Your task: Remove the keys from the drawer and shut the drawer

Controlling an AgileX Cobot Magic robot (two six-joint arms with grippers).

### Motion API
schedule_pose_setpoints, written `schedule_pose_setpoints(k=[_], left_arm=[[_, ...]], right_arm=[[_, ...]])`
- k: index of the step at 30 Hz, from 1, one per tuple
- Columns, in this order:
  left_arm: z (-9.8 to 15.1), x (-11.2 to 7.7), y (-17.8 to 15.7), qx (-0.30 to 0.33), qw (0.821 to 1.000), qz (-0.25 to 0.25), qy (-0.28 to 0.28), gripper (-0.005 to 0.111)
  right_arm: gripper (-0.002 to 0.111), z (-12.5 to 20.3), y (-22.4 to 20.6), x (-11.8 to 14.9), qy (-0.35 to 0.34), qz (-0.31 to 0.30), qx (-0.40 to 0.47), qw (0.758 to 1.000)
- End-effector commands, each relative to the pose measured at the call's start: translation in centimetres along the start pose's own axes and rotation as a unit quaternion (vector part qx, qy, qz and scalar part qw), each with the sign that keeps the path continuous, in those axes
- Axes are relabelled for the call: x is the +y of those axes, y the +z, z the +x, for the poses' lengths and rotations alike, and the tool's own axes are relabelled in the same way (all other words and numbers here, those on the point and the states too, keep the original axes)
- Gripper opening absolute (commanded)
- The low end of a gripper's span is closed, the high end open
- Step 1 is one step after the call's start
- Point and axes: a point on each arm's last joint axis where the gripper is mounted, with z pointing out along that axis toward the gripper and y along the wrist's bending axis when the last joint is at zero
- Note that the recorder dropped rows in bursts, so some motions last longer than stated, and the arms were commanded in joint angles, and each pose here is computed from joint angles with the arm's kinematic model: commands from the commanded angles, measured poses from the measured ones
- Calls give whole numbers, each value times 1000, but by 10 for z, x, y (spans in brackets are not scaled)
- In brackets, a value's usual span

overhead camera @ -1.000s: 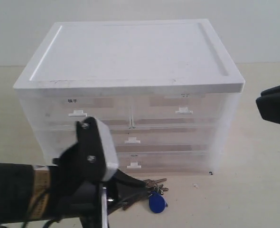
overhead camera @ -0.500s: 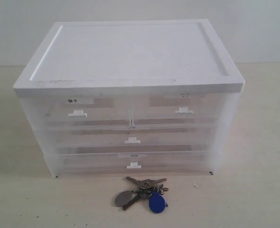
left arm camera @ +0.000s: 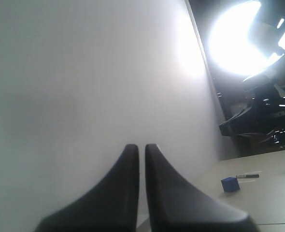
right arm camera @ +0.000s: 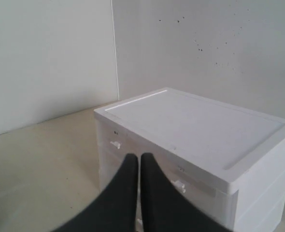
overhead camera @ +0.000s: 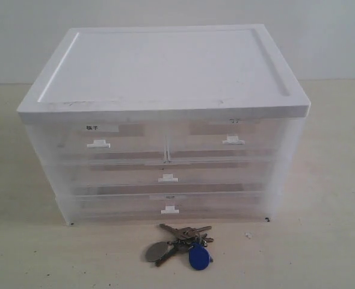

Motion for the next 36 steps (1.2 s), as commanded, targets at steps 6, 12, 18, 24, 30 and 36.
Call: schedule_pose_setpoints(k=[6, 12, 18, 24, 30, 36], left_arm=[[3, 0, 0, 6, 1000, -1, -6, 5], [3, 0, 0, 6, 1000, -1, -6, 5], [8, 1, -1, 6, 998, -14, -65, 5], [19, 12, -3, 30, 989, -108, -102, 5], [51, 22, -14, 88, 959, -234, -134, 5], [77, 30, -30, 155, 911, -356, -138, 5]], right_arm=[[0, -1, 0, 2, 69, -9, -8, 998], [0, -1, 0, 2, 69, -11, -12, 997], [0, -2, 0, 2, 69, -12, -15, 997], [0, -2, 0, 2, 69, -12, -15, 997], [0, -2, 0, 2, 68, -11, -15, 997], [0, -2, 0, 2, 68, -11, -14, 998]])
